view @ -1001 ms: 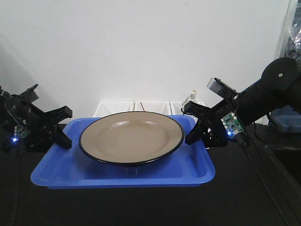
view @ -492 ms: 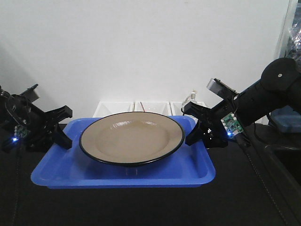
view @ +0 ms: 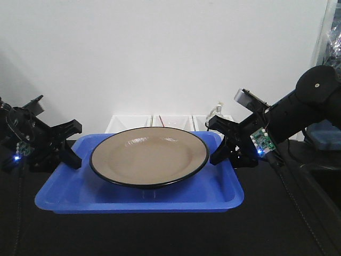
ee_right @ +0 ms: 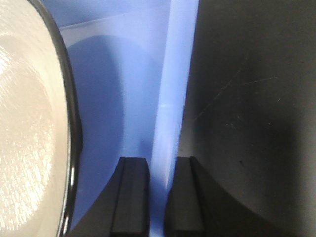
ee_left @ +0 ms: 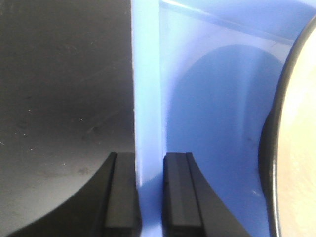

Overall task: Place disk in tray to left cabinet
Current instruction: 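Lift the blue tray with both grippers off the bench, then hold the tray level with both grippers while the base turns away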

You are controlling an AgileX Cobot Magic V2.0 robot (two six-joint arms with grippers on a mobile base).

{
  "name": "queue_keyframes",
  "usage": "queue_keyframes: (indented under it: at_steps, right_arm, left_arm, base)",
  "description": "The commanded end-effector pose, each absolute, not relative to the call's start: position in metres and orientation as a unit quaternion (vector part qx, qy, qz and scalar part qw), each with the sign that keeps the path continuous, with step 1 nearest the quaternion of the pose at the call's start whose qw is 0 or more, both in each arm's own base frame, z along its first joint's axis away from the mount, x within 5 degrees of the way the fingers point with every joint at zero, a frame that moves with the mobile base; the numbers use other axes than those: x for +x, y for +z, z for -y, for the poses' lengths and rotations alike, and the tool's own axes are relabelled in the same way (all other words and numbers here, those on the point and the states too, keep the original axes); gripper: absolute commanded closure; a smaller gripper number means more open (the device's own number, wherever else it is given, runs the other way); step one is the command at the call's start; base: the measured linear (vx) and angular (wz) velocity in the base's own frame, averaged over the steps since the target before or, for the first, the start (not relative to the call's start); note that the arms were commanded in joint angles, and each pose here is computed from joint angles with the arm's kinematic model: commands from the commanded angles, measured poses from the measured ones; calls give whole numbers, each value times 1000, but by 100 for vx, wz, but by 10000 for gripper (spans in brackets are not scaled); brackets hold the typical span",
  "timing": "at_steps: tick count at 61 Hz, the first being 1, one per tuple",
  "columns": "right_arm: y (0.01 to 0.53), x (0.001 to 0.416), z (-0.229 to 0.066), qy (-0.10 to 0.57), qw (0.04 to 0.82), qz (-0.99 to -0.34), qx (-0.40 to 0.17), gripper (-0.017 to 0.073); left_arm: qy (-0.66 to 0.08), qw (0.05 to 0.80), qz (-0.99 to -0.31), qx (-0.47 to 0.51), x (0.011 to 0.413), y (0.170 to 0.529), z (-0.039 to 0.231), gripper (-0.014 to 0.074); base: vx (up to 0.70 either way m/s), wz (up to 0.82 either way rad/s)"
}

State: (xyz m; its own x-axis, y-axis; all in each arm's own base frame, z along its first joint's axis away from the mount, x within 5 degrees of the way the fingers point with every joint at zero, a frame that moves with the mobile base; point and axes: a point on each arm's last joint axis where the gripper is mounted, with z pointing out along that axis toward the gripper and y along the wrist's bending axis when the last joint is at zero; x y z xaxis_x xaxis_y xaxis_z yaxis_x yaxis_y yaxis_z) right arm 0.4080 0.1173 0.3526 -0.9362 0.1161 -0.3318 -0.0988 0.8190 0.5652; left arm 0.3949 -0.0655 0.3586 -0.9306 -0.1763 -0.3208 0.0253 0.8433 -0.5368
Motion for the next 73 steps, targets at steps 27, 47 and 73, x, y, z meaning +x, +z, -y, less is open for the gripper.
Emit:
queue_keyframes:
  at_steps: [27,47,73]
  right_arm:
    - [406,384,-144,428,209,-879,-17,551]
    - [406,384,-144,428,208,-879,-17,551]
    - [406,384,-144,428,208,-879,-17,551]
  left_arm:
    - [-419,194,-887,-22,371,409,100,594]
    - [-419,195,-887,-22,371,409,100,594]
    - [-419,195,-887,-22,371,409,100,594]
  base:
    - [-2,-1]
    - [-9,5]
    - [-14,35]
